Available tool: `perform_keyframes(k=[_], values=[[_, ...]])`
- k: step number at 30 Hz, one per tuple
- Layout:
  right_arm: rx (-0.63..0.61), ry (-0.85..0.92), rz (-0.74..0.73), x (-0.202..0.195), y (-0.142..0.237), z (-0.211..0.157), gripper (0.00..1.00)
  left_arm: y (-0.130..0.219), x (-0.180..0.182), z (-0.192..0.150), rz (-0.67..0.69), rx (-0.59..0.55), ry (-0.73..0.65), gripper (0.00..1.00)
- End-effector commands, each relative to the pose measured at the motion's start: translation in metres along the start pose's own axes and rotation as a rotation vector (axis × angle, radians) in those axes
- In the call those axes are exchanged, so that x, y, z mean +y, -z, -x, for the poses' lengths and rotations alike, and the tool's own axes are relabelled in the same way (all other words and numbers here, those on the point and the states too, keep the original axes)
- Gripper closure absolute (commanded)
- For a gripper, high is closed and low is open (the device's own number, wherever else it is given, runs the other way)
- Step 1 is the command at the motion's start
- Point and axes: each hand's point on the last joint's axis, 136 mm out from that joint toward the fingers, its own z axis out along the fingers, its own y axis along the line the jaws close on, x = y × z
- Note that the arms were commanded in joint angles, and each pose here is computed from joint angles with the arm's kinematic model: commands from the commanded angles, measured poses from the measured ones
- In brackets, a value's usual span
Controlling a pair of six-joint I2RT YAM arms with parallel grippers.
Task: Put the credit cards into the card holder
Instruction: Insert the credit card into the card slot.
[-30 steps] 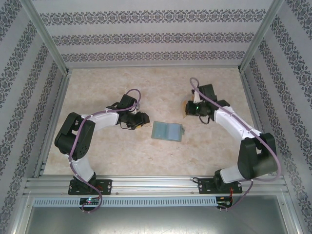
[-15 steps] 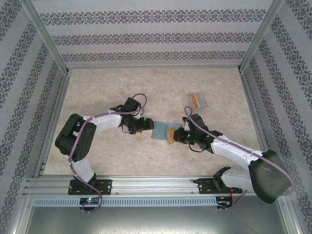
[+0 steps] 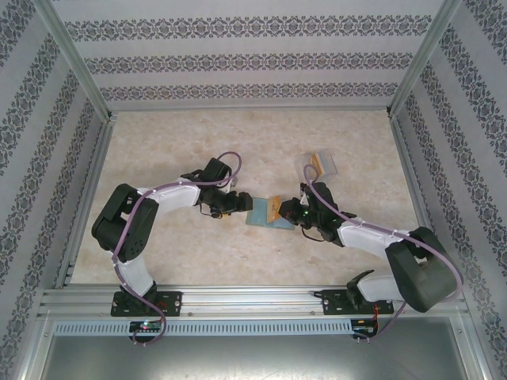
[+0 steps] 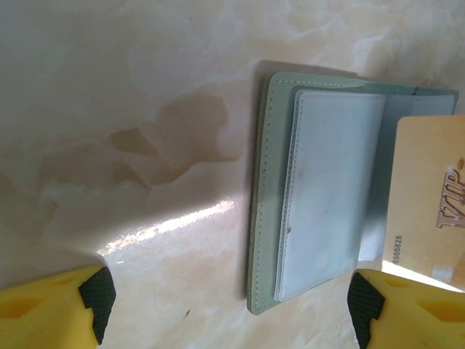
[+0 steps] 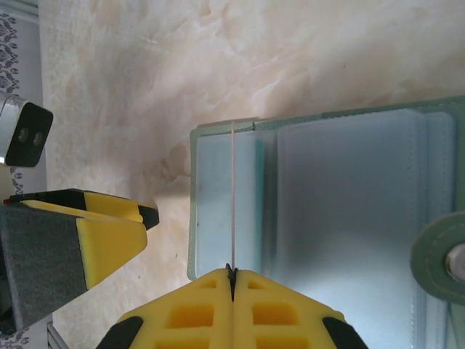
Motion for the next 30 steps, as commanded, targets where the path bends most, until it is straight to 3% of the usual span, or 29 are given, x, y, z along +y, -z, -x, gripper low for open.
perform_keyframes(k=[1,17,30], values=[[0.020,-0.012,0.041,0.001,-0.006,-0.003,1.00,-0.010,-0.007,-0.007,-0.007,0.034,-0.023,0.14],[-0.008,-0.030,0.005,-0.018,0.001,-0.001,1.00,-0.018,-0.015,-0.010,-0.005,0.055,-0.059,0.15],[0.073,-0.026,0.036,-0.015,-0.014,-0.009,1.00,-0.027,-0.024,-0.014,-0.025,0.073,-0.065,0.17]])
